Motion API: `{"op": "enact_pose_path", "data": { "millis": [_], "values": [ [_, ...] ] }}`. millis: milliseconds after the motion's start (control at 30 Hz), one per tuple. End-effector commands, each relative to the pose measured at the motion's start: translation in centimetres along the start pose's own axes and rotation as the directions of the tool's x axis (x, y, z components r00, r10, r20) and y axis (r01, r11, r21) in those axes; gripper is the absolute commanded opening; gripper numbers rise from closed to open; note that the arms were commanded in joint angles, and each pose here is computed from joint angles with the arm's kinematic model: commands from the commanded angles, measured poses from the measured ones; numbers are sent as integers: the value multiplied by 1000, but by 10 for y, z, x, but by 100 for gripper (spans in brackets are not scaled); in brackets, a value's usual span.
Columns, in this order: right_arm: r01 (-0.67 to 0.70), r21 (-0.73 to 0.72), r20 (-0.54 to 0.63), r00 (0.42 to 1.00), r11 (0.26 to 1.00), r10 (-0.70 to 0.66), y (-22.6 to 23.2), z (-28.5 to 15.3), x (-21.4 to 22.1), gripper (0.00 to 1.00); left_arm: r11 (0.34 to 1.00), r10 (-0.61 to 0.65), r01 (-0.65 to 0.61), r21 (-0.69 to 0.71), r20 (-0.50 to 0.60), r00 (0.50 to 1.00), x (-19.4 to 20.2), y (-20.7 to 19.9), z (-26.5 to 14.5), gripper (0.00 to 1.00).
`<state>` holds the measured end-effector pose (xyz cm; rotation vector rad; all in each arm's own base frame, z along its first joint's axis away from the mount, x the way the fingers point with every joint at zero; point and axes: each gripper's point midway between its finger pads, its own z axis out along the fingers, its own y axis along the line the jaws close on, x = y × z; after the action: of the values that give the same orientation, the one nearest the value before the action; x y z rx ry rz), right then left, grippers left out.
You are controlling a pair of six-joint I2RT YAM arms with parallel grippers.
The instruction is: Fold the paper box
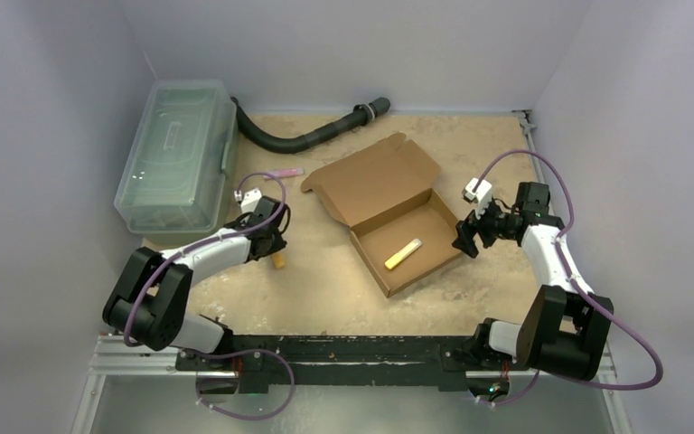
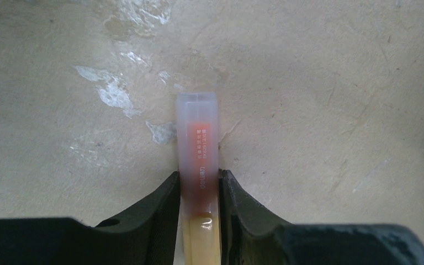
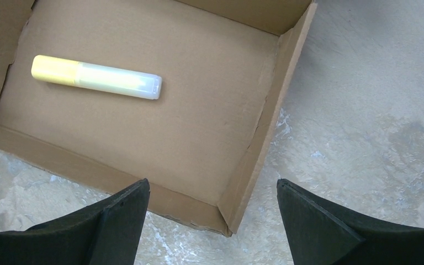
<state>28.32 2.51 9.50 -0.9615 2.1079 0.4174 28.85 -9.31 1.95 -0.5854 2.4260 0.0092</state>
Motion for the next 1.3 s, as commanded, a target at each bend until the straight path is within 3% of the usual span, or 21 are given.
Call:
{"op": "enact_pose_path", "data": {
  "millis": [0,100,167,233,300,367,533,667,800,967,1200,1267],
  "values": [
    [42,4,53,998,999,-43,-3,-7,-19,88,993,-6,8,115,-22,1000,-3,-17,-15,0],
    [44,3,57,997,999,-44,-3,-8,-20,88,937,49,-54,346,24,999,-17,-52,-46,0],
    [44,4,58,997,999,-44,-3,-8,-20,89,794,91,-137,592,108,990,-25,-89,-83,0],
    [45,4,60,997,999,-45,-3,-9,-20,89,593,119,-235,770,205,972,-26,-118,-123,0],
    [44,2,60,997,999,-44,-3,-9,-20,89,424,141,-306,853,271,952,-23,-137,-150,0],
    [44,-2,61,997,999,-43,-2,-8,-20,88,296,181,-337,894,294,939,-12,-156,-164,0],
    [45,1,64,997,999,-45,-3,-9,-20,89,122,314,-489,864,433,845,16,-221,-191,0],
    [43,-3,65,997,999,-43,-2,-10,-20,89,112,387,-571,813,493,779,24,-262,-186,0],
    [43,-4,66,997,999,-43,-1,-10,-20,89,175,471,-616,768,484,738,35,-289,-161,2],
    [43,-5,68,997,999,-43,-2,-10,-20,89,232,508,-585,777,415,754,51,-311,-140,19],
    [44,-5,71,996,999,-44,-2,-11,-20,89,272,521,-628,729,437,733,39,-318,-138,55],
    [43,-5,71,997,999,-42,-2,-11,-20,89,293,511,-651,700,461,725,28,-313,-141,61]
  ]
}}
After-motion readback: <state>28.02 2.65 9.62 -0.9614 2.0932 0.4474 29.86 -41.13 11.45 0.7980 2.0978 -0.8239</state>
